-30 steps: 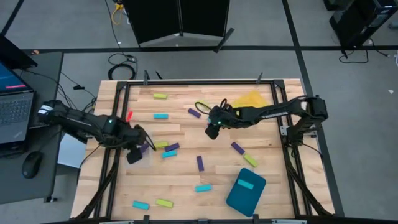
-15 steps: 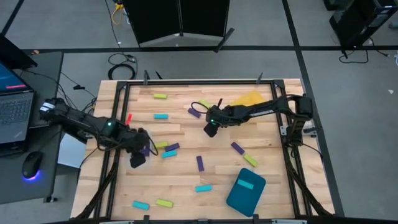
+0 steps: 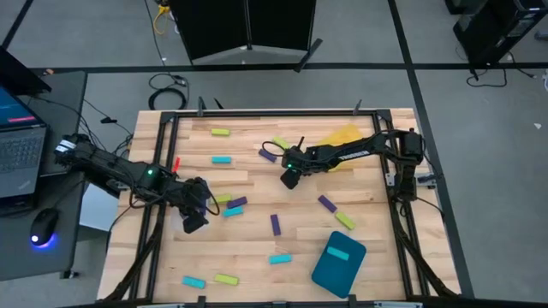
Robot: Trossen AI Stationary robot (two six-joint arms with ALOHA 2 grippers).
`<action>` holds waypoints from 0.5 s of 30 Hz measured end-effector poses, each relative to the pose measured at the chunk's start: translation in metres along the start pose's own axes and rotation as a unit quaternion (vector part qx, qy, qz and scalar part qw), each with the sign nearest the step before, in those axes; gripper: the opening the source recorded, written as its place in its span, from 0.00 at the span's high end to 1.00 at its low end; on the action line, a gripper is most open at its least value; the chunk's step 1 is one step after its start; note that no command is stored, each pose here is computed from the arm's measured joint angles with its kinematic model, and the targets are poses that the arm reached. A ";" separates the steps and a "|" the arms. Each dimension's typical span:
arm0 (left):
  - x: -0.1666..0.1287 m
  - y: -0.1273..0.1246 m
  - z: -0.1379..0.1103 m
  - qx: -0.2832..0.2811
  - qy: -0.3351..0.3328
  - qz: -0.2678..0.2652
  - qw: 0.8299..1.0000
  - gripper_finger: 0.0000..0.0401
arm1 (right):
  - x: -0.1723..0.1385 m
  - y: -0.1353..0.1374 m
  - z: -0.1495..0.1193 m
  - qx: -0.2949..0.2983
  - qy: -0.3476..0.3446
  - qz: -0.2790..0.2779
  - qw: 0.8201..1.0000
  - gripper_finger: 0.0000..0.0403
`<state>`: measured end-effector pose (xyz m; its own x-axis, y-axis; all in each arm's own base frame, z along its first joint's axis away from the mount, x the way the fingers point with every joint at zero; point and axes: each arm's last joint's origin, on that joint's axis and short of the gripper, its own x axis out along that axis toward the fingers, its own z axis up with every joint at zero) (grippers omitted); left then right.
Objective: Sort blocks
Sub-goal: Put the light blue block into the blue bin
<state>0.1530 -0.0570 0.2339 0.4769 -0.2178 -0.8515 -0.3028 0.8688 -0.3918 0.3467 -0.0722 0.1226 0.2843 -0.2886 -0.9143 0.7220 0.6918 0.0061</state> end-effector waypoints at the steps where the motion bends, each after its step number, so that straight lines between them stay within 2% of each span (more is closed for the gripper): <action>1: 0.000 0.000 0.000 0.002 -0.003 0.000 1.000 0.19 | 0.000 0.000 0.000 0.001 0.001 0.001 1.000 0.35; 5: 0.000 -0.001 0.003 0.006 -0.022 0.002 1.000 0.19 | -0.003 0.000 0.001 0.001 -0.004 0.005 1.000 0.48; 10: -0.001 -0.001 0.008 0.005 -0.082 0.039 0.996 0.19 | -0.011 -0.001 0.001 -0.008 -0.010 0.001 1.000 0.73; 15: -0.001 -0.003 0.014 0.002 -0.132 0.045 0.990 0.19 | -0.033 -0.002 0.008 -0.021 -0.051 0.004 0.998 0.72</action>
<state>0.1650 -0.0532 0.2414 0.6475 -0.0148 -0.7619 -0.3520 0.8810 -0.3163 0.3406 -0.0696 0.1560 0.3532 -0.3473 -0.8687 0.6926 0.7213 -0.0068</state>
